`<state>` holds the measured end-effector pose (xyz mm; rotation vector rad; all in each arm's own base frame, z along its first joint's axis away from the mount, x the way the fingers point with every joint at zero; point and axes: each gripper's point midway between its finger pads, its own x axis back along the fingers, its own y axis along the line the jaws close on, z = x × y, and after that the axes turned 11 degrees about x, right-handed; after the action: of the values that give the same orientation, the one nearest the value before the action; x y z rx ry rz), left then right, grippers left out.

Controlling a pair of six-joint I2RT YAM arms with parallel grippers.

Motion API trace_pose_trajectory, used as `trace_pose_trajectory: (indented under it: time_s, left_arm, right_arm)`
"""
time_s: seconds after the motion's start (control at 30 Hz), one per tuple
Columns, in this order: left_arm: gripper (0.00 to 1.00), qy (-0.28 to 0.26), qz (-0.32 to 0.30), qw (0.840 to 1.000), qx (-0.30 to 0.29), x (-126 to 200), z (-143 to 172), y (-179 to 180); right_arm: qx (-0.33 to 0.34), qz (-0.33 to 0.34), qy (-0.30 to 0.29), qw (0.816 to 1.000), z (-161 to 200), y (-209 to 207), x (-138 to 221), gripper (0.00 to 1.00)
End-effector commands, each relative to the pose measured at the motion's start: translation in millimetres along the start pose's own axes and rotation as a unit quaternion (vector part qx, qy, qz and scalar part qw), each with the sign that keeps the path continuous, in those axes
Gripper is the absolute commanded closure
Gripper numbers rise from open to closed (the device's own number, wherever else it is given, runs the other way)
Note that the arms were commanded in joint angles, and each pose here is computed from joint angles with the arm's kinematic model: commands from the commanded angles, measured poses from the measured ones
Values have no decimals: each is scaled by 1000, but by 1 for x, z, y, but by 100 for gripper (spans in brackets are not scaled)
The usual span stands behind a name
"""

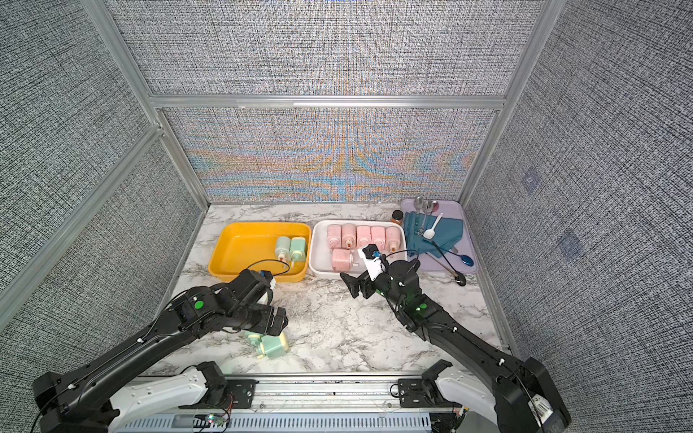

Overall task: Place the pencil sharpeners by color into the storage box
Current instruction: Pick up the pencil sharpener from the center of the board.

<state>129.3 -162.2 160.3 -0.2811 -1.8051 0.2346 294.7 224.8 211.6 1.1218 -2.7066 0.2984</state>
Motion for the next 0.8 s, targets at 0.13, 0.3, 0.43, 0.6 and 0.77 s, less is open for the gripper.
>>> trace_pose_trajectory:
  time_s: [0.13,0.3,0.43,0.6,0.77]
  left_arm:
    - [1,58,-3,995,81,-14,37,14]
    - [1,68,-38,994,73,-27,44,19]
    - [1,78,-51,994,54,-39,48,16]
    - [1,74,-77,993,45,-47,48,26]
    - [1,61,-75,995,32,-54,44,26]
  right_arm:
    - [-7,2,0,1000,-2,-2,-5,1]
    - [-9,3,-2,1000,-3,-2,-4,1]
    - [-11,5,-4,1000,-3,-2,-2,1]
    - [-13,3,-7,1000,-4,-2,0,1]
    - [-15,2,-13,1000,-6,-1,3,1]
